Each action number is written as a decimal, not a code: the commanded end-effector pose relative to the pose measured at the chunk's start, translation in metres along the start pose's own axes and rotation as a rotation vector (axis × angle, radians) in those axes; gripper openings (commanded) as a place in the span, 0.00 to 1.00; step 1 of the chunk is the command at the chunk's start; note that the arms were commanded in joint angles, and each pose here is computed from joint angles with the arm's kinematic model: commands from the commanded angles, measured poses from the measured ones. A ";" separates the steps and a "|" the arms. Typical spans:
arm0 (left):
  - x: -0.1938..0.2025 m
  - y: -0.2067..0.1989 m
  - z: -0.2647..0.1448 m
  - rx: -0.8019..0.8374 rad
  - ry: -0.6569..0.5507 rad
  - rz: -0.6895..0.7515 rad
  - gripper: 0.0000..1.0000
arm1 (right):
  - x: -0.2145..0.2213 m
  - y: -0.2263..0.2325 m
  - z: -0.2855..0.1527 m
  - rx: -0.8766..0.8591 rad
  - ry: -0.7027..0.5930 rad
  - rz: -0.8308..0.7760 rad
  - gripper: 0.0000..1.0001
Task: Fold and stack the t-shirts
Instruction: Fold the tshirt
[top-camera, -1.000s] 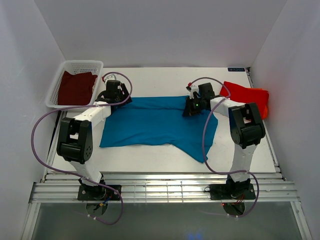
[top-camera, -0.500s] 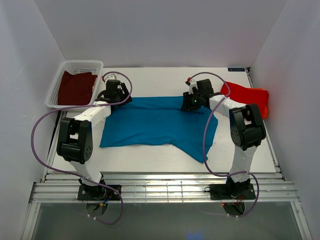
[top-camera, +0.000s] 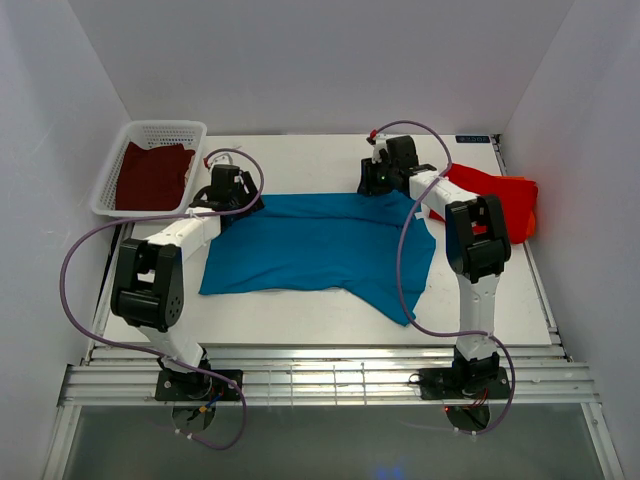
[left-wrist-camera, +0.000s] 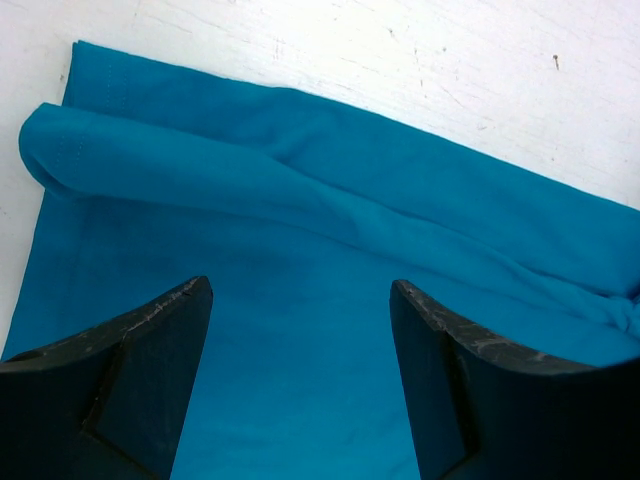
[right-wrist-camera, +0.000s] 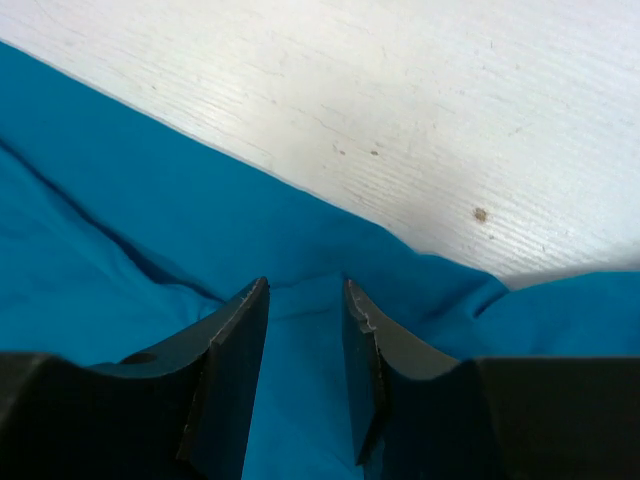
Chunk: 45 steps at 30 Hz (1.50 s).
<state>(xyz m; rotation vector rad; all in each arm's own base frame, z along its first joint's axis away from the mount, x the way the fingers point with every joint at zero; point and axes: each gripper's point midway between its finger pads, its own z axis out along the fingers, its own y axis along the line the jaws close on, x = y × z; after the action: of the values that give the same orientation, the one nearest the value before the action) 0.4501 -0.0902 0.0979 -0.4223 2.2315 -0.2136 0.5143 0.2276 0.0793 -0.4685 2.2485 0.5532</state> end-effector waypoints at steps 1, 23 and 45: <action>-0.020 -0.008 -0.019 0.043 -0.057 -0.025 0.82 | 0.000 -0.006 -0.003 0.023 0.017 -0.002 0.42; -0.010 -0.006 -0.027 0.054 -0.042 -0.047 0.82 | 0.041 -0.012 -0.024 0.078 0.085 -0.017 0.23; -0.019 -0.007 -0.047 0.073 -0.080 -0.072 0.82 | 0.031 0.009 -0.072 0.055 -0.042 -0.018 0.16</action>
<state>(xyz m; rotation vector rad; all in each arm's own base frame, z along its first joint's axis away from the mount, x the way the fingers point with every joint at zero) 0.4282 -0.0894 0.1206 -0.4517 2.1836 -0.2681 0.4357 0.1933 0.0794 -0.4775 2.3051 0.4939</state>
